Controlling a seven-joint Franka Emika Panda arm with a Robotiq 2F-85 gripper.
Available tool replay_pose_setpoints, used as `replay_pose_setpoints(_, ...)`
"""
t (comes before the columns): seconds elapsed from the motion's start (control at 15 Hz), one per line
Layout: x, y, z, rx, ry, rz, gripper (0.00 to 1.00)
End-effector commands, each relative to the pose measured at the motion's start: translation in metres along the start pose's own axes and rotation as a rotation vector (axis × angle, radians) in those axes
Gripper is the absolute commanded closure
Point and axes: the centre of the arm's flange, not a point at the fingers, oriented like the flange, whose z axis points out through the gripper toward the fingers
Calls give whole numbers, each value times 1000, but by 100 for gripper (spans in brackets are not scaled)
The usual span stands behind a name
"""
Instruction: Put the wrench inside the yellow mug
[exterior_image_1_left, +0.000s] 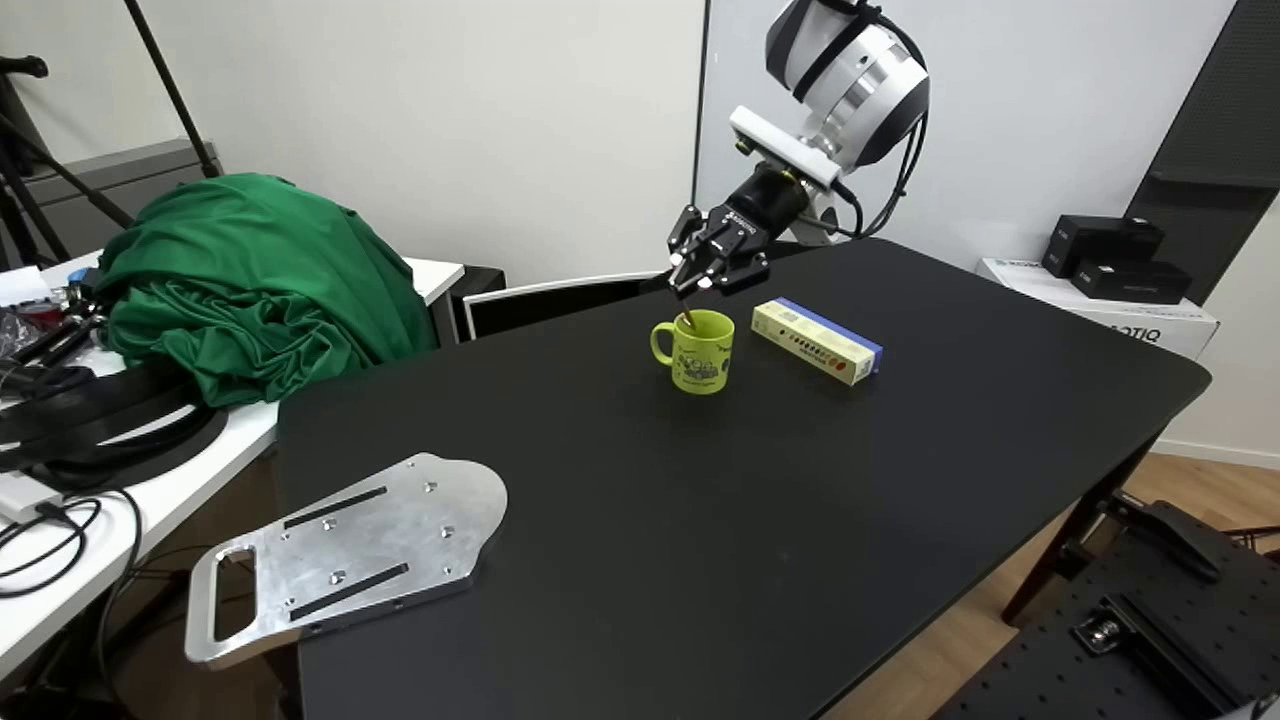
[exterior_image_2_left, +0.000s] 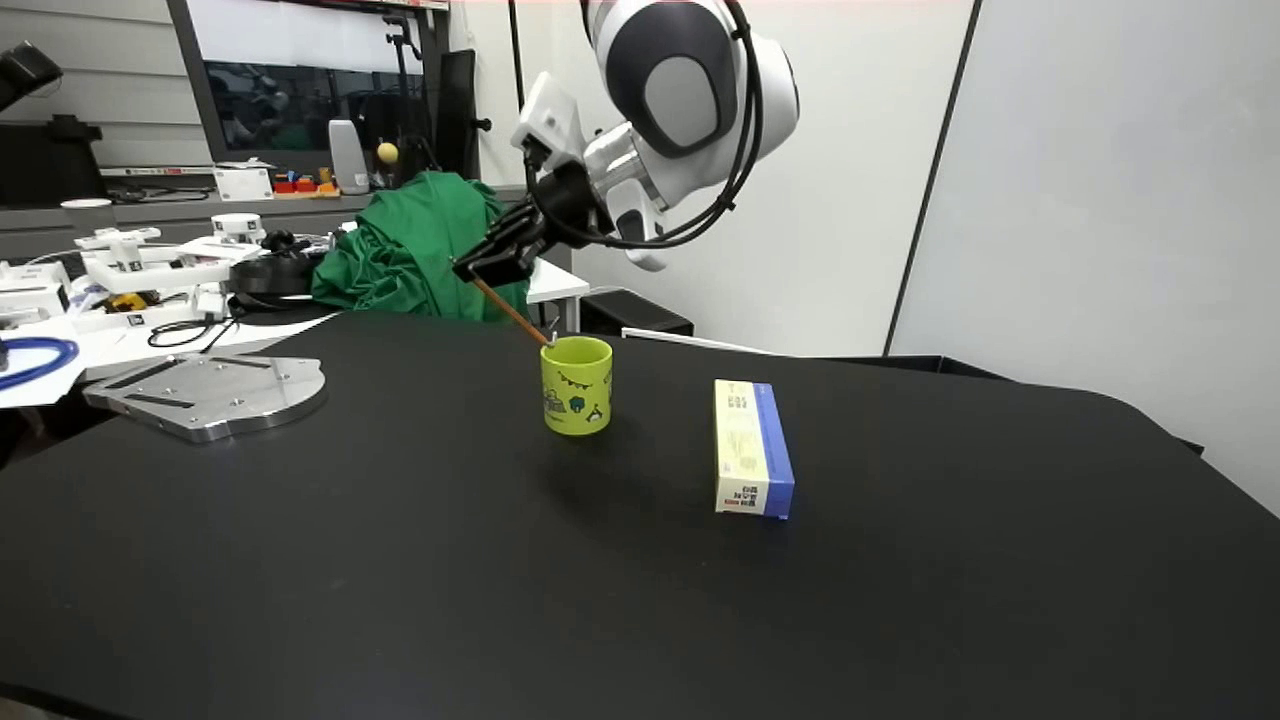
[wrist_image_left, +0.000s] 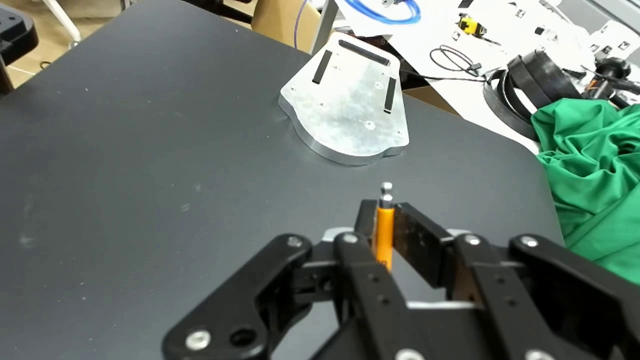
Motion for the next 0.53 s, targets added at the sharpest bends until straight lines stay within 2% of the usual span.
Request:
replay_pose_setpoints(0.0,13,-6,-14,21,-8,51,96)
replay_pose_setpoints(0.47,38,9,-25,45,16,83,96)
